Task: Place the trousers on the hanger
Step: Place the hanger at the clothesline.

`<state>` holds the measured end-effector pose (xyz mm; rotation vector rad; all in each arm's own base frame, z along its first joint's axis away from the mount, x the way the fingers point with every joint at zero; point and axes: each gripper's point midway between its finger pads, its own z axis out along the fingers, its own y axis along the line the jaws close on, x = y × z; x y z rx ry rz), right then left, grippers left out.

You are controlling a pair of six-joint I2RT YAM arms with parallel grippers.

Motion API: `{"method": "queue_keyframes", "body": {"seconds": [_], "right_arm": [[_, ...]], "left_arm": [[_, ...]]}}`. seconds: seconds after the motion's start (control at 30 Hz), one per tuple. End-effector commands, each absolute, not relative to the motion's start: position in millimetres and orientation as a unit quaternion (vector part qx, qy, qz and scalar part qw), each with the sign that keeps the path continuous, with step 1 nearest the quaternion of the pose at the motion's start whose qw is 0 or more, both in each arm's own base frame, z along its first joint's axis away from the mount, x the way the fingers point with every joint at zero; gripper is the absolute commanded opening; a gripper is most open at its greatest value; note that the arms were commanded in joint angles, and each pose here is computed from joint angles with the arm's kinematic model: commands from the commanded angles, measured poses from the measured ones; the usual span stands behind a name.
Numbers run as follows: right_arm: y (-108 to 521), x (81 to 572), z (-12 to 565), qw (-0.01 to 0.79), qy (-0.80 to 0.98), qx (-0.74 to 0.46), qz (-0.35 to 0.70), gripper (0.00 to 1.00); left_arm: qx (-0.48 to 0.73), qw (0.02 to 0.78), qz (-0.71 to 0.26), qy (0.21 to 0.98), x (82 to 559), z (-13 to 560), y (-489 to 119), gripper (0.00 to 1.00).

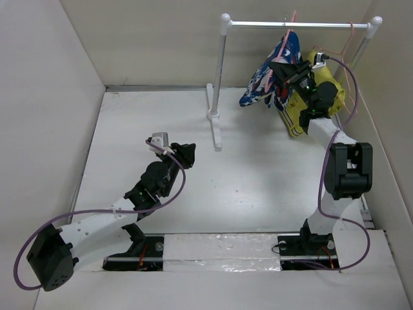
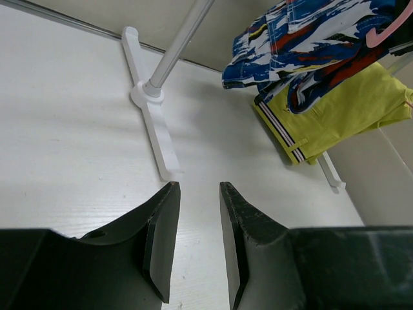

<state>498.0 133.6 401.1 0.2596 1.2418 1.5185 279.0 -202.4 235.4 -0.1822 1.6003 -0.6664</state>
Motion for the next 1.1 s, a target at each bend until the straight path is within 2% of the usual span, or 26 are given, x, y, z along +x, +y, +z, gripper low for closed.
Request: {"method": "queue_keyframes", "body": {"seconds": [0.0, 0.03, 0.13, 0.33, 0.37, 0.47, 0.53, 0.6, 0.63, 0.67, 0.73, 0.77, 0.9, 1.07], "right_arm": [[130, 451, 468, 0.642, 0.423, -0.003, 0.64, 0.0], [130, 452, 462, 0.64, 0.426, 0.001, 0.639, 0.0], [130, 452, 442, 0.627, 0.431, 0.01, 0.649, 0.14], [125, 448, 435, 0.633, 0.437, -0.005, 0.639, 0.59], [126, 448, 434, 0.633, 0.441, -0.007, 0.636, 0.72], [127, 445, 435, 0.641, 0.461, -0.028, 0.613, 0.88], [126, 446, 420, 0.65, 0.481, -0.026, 0.588, 0.91], [122, 447, 411, 0.651, 0.512, -0.005, 0.561, 0.92], [118, 452, 399, 0.669, 0.531, -0.01, 0.52, 0.93], [109, 465, 377, 0.659, 0.572, 0.031, 0.488, 1.0], [94, 462, 377, 0.694, 0.592, 0.026, 0.409, 1.0], [84, 468, 358, 0.687, 0.623, 0.063, 0.369, 1.0], [50, 454, 356, 0.72, 0.64, 0.105, 0.247, 1.0], [3, 414, 367, 0.759, 0.618, 0.162, 0.124, 1.0]], "left_arm": [[-0.091, 0.659, -0.295, 0.686, 281, 247, -198, 0.29], [-0.089, 0.657, -0.297, 0.687, 281, 248, -199, 0.29], [-0.092, 0.661, -0.298, 0.683, 281, 248, -198, 0.29], [-0.09, 0.657, -0.295, 0.688, 283, 244, -201, 0.3], [-0.093, 0.658, -0.291, 0.689, 284, 243, -200, 0.31], [-0.099, 0.655, -0.282, 0.694, 286, 243, -197, 0.31], [-0.105, 0.659, -0.283, 0.689, 285, 245, -194, 0.32], [-0.111, 0.664, -0.28, 0.684, 284, 245, -190, 0.4], [-0.112, 0.664, -0.278, 0.685, 284, 245, -189, 0.42], [-0.109, 0.663, -0.279, 0.687, 284, 246, -190, 0.45], [-0.106, 0.662, -0.284, 0.686, 283, 248, -191, 0.48], [-0.108, 0.663, -0.285, 0.683, 283, 248, -191, 0.51], [-0.11, 0.659, -0.278, 0.691, 287, 245, -191, 0.53], [-0.114, 0.656, -0.285, 0.689, 287, 242, -194, 0.54]]}}
